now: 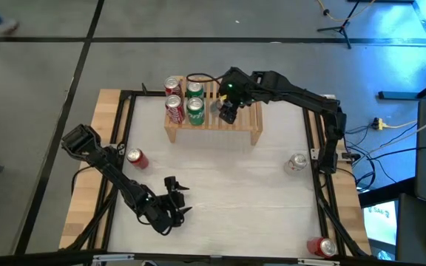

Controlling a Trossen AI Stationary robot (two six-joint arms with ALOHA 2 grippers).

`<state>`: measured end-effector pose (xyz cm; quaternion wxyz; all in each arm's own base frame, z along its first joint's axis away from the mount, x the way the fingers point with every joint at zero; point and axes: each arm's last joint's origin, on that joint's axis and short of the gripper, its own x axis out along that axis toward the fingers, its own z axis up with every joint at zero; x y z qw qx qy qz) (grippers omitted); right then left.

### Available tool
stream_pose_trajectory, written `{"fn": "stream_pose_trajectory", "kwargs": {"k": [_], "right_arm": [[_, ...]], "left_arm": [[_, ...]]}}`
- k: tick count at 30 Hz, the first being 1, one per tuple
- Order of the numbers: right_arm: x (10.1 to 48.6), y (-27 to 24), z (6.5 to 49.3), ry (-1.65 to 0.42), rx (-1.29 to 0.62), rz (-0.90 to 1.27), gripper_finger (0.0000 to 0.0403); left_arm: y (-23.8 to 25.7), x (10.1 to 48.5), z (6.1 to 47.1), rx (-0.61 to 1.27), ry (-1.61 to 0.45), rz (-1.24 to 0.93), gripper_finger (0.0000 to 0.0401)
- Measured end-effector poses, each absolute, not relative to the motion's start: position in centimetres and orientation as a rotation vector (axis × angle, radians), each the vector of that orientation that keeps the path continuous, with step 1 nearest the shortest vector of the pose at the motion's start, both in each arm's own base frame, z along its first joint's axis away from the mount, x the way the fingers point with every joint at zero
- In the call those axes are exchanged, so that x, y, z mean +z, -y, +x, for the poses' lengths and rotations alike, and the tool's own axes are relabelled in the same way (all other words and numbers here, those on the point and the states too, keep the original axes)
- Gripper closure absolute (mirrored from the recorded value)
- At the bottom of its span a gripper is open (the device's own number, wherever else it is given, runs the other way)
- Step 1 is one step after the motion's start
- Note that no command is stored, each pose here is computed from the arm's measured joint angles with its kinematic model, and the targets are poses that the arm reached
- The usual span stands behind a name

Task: Place canned beverage on shelf
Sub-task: Put the top red silver soda can on the shelf

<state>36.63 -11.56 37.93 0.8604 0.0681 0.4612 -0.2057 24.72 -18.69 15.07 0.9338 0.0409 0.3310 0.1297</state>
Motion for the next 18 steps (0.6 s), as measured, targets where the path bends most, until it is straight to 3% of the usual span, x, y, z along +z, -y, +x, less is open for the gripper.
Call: {"fn": "stream_pose_trajectory", "kwargs": {"k": [12, 18], "right_arm": [[38.14, 11.66, 37.08, -0.920, -0.425, 0.136, 0.0039], [38.28, 11.71, 37.26, -0.896, -0.424, 0.133, 0.0026]], "left_arm": [[18.75, 15.02, 24.70, 0.245, -0.693, 0.073, 0.0064], [18.75, 15.02, 24.70, 0.244, -0.694, 0.072, 0.0064]]}}
